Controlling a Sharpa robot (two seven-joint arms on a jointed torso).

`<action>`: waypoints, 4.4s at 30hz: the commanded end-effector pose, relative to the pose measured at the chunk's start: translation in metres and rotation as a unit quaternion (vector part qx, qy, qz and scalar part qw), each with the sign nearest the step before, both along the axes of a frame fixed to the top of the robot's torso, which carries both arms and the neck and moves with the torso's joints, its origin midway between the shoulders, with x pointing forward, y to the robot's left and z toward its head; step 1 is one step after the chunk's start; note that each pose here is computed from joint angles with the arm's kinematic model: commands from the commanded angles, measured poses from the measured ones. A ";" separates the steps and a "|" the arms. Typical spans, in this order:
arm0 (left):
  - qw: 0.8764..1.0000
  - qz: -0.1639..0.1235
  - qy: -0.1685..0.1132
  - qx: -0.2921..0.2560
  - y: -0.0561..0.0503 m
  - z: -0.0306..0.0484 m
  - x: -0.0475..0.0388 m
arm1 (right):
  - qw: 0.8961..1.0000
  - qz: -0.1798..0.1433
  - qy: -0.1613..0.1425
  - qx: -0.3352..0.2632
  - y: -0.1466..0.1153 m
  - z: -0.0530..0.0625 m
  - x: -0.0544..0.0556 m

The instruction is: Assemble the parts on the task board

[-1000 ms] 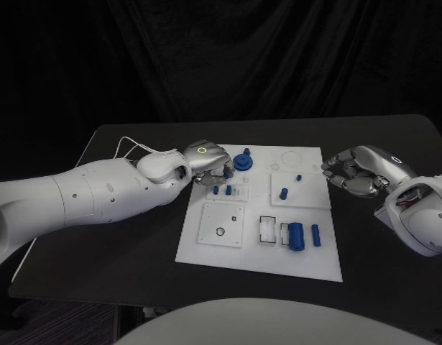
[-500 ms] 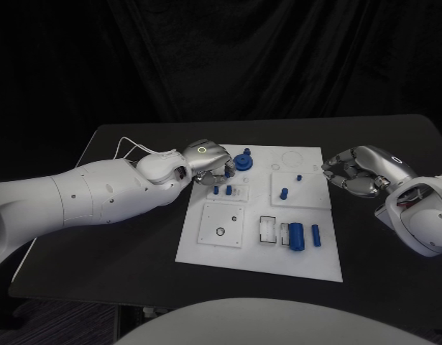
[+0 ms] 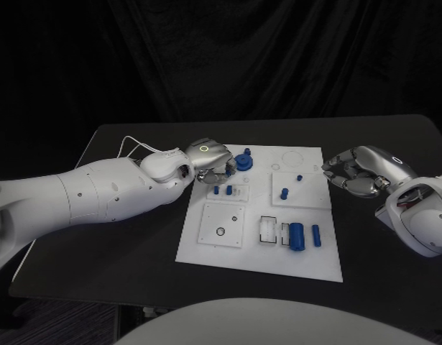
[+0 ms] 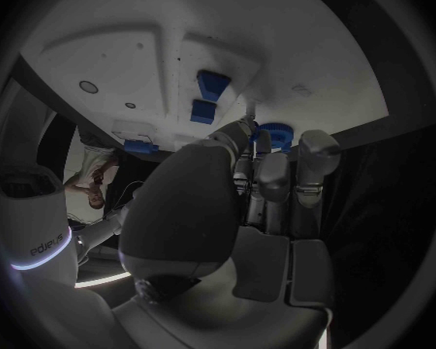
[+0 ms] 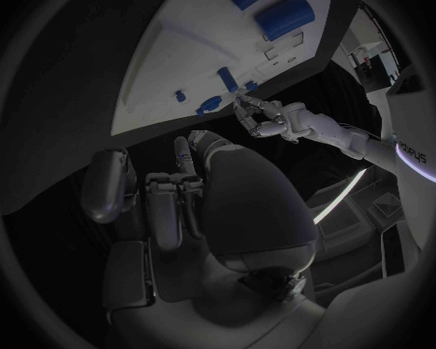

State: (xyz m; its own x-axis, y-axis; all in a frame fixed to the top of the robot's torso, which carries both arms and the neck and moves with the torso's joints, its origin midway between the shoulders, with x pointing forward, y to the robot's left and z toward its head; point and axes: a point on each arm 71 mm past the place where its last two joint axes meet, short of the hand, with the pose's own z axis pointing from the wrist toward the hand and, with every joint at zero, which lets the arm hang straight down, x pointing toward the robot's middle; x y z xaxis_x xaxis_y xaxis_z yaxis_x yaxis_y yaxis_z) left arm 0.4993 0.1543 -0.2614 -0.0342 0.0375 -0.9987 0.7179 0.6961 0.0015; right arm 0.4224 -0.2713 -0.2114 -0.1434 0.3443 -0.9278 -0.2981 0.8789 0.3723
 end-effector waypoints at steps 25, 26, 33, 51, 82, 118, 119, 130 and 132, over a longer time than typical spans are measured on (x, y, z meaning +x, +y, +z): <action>1.000 0.000 0.018 0.012 0.002 -0.0030 -0.0020 | 1.000 0.001 0.002 -0.001 -0.001 -0.003 -0.002; 1.000 0.000 0.018 0.012 0.002 -0.0030 -0.0021 | 1.000 0.001 0.003 -0.001 -0.001 -0.003 -0.002; 1.000 0.001 0.020 0.014 0.003 -0.0033 -0.0022 | 1.000 0.001 0.003 -0.001 -0.001 -0.004 -0.002; 1.000 0.002 0.022 0.015 0.003 -0.0037 -0.0023 | 1.000 0.001 0.004 -0.002 -0.001 -0.004 -0.002; 0.998 0.007 0.045 0.037 0.001 -0.0104 0.0012 | 1.000 0.002 0.006 -0.003 0.000 -0.004 -0.002; 0.997 0.019 0.060 0.048 0.016 -0.0118 -0.0037 | 1.000 0.001 0.010 -0.005 -0.001 -0.005 -0.002; 0.997 0.020 0.060 0.047 0.017 -0.0118 -0.0039 | 1.000 0.001 0.010 -0.005 -0.001 -0.005 -0.002; 0.997 0.024 0.061 0.049 0.021 -0.0117 -0.0049 | 1.000 0.003 0.012 -0.006 0.000 -0.005 -0.001; 0.997 0.023 0.061 0.048 0.021 -0.0115 -0.0052 | 1.000 0.003 0.012 -0.006 0.000 -0.005 -0.001</action>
State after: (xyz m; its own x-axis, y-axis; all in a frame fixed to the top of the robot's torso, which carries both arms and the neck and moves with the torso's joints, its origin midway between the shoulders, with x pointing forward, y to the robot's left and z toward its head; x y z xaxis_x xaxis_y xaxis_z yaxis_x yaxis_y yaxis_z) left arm 0.4946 0.1733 -0.2702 -0.1433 0.1164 -0.9828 0.6917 0.7220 -0.0154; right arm 0.4219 -0.2719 -0.2155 -0.1589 0.3373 -0.9279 -0.2940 0.8810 0.3707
